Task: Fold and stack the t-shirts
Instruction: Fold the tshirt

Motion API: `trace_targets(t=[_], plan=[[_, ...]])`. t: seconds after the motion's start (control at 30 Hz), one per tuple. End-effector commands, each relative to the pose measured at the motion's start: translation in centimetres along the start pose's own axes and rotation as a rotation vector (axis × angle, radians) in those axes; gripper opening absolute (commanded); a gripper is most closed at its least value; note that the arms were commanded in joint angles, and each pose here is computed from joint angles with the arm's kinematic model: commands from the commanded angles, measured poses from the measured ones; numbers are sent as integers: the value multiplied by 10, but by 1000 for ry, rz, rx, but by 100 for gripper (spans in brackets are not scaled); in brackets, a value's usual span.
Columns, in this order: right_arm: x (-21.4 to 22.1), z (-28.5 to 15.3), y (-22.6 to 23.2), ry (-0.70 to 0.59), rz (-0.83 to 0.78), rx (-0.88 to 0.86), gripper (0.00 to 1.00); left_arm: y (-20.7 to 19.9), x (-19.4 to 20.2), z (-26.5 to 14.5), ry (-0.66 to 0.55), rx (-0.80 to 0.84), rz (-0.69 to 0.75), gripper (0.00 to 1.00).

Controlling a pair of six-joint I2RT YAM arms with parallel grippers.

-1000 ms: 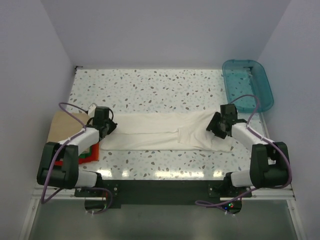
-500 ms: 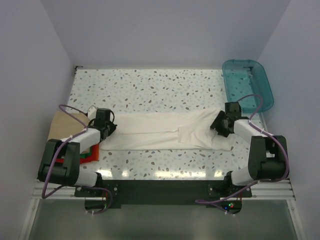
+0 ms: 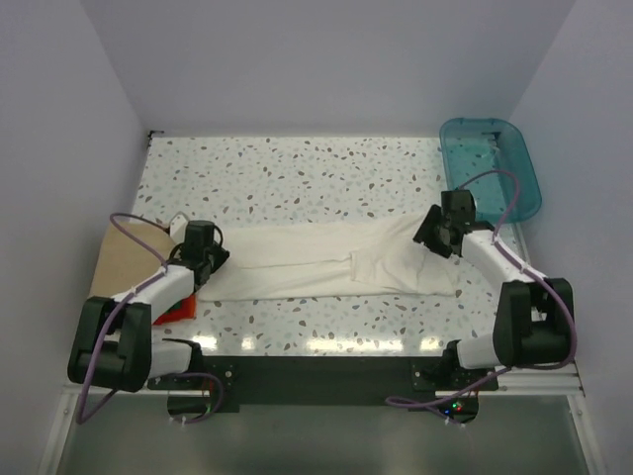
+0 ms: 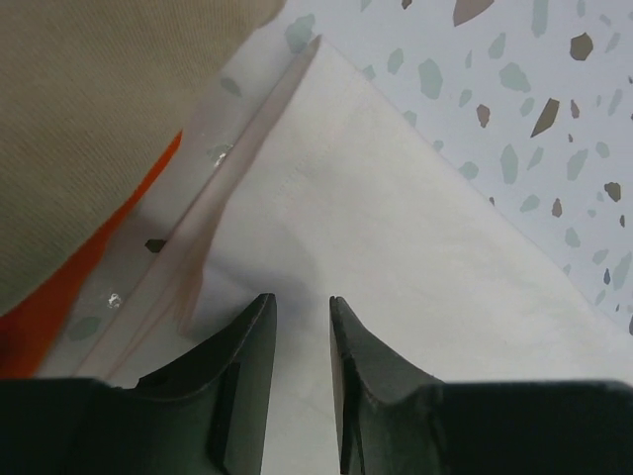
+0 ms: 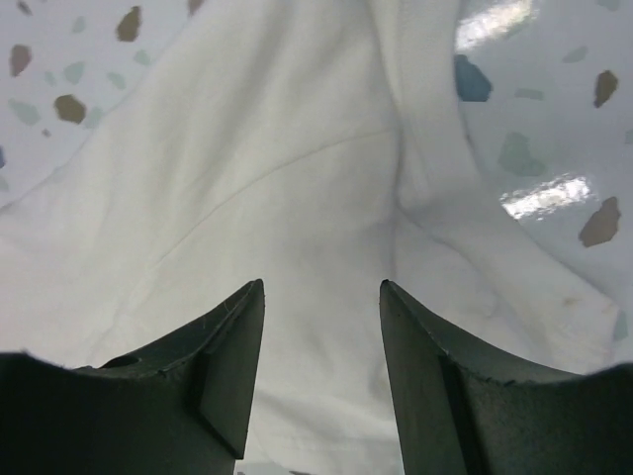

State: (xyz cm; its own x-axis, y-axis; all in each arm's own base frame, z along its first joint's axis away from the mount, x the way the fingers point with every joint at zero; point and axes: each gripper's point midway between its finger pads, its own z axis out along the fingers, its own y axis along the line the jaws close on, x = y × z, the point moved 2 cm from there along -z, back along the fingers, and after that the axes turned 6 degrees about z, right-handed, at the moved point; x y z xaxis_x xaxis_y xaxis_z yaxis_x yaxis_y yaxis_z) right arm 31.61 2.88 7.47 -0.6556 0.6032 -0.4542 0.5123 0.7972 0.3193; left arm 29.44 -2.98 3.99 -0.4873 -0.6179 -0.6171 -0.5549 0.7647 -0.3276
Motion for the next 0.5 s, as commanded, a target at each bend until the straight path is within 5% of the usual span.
trace_targets(t=[0.0,0.2,0.47], plan=[[8,-20,20,-53,-59,-31,54,-16,-18,-16,-63,84,51,36],[34,-12,29,5,-44,-75,54,-34,-22,-32,-102,137,109,40],[31,10,41,35,-26,-59,53,-41,32,-27,-26,131,232,28]])
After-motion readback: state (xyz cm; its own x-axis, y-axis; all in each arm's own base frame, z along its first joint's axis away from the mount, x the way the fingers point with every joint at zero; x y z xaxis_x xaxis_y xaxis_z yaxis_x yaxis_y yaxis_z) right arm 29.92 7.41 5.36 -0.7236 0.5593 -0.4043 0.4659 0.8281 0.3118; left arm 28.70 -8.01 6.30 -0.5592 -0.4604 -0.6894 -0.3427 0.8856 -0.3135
